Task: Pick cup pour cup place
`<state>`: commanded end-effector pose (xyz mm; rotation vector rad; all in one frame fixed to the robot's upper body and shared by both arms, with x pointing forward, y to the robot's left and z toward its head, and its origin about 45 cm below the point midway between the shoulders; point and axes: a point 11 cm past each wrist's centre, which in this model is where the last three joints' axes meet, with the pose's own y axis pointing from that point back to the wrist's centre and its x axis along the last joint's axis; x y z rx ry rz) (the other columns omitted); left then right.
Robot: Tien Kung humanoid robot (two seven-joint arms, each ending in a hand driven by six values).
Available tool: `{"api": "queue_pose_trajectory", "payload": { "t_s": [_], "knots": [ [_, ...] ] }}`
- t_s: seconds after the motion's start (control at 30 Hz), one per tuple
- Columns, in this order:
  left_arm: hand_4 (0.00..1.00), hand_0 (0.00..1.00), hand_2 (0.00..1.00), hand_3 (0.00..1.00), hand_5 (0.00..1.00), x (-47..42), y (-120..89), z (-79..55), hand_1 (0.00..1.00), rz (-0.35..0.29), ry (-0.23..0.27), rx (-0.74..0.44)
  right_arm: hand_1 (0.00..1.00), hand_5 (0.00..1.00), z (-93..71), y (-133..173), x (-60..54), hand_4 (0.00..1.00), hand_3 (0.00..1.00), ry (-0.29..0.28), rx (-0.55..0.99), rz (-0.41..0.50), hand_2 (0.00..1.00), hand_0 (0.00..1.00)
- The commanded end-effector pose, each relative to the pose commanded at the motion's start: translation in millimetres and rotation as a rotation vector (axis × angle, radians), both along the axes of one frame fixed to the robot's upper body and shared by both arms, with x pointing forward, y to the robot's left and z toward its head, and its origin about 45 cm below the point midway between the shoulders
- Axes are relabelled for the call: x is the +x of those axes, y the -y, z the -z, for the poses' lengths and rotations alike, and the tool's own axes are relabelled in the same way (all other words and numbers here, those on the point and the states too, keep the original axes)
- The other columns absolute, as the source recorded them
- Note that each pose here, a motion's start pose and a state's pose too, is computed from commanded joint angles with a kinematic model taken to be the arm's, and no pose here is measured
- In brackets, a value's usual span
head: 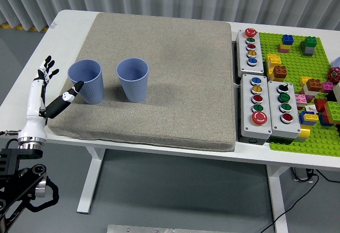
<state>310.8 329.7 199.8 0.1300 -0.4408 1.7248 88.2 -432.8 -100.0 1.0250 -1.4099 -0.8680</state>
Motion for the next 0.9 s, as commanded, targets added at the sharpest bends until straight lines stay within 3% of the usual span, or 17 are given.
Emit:
{"api": "queue_pose_trajectory", "payload": {
  "t_s": [0.03,0.07,0.13,0.23,0.27,0.37,0.43,0.47,0.63,0.67,0.8,0.9],
  "knots": [
    [0.998,0.933,0.998,0.998,0.563,3.8,1.0,-12.1,0.885,0.004,0.031,-0.002,0.695,0.305,-0.1,0.1,0.2,0.173,0.610,0.001,0.000,0.002,0.625,0.697],
    [0.998,0.928,0.998,0.998,0.626,7.4,2.2,-23.9,0.881,0.009,0.060,-0.006,0.695,0.302,-0.1,0.2,0.4,0.172,0.610,0.002,0.000,0.002,0.625,0.697],
    [0.998,0.928,0.998,0.998,0.626,12.9,4.1,-43.1,0.881,0.017,0.106,-0.016,0.695,0.302,-0.2,0.2,0.6,0.172,0.610,0.002,0.000,0.003,0.625,0.697],
    [0.998,0.928,0.998,0.998,0.626,28.7,1.3,-79.8,0.881,0.017,0.182,-0.068,0.695,0.302,-0.3,0.4,0.5,0.172,0.610,0.004,0.000,0.007,0.625,0.697],
    [0.973,0.919,0.998,0.998,0.866,34.3,-1.0,-86.2,0.873,0.015,0.192,-0.091,0.695,0.299,-0.3,0.5,0.6,0.171,0.610,0.005,0.000,0.008,0.625,0.697],
    [0.973,0.919,0.998,0.998,0.866,57.2,-7.0,-102.3,0.873,0.026,0.210,-0.198,0.695,0.299,-0.5,0.3,2.2,0.171,0.610,0.008,0.001,0.008,0.625,0.697],
    [0.973,0.919,0.998,0.998,0.866,68.9,-10.1,-106.6,0.873,0.029,0.203,-0.248,0.695,0.299,-0.7,-0.1,3.6,0.171,0.610,0.012,0.001,0.011,0.625,0.697],
    [0.898,0.885,0.961,0.998,0.998,76.4,-12.5,-109.5,0.843,0.026,0.200,-0.260,0.695,0.298,-0.7,-0.4,4.3,0.171,0.610,0.014,0.002,0.013,0.625,0.697],
    [0.898,0.885,0.961,0.998,0.998,106.3,-22.4,-120.3,0.843,0.018,0.173,-0.293,0.695,0.298,-2.1,-0.1,10.1,0.171,0.610,0.025,0.001,0.013,0.625,0.697],
    [0.834,0.885,0.941,0.992,0.998,109.6,-24.0,-122.4,0.841,0.014,0.173,-0.291,0.695,0.297,-2.2,-0.1,10.6,0.171,0.610,0.026,0.001,0.013,0.626,0.697],
    [0.834,0.885,0.941,0.992,0.998,121.2,-31.2,-127.2,0.841,0.013,0.161,-0.289,0.695,0.297,-2.8,-0.3,13.4,0.171,0.610,0.032,0.002,0.014,0.626,0.697],
    [0.836,0.880,0.934,0.985,0.998,129.1,-38.9,-122.3,0.842,0.014,0.130,-0.329,0.695,0.302,-3.0,-0.5,14.7,0.170,0.611,0.033,0.003,0.013,0.626,0.697]
  ]
}}
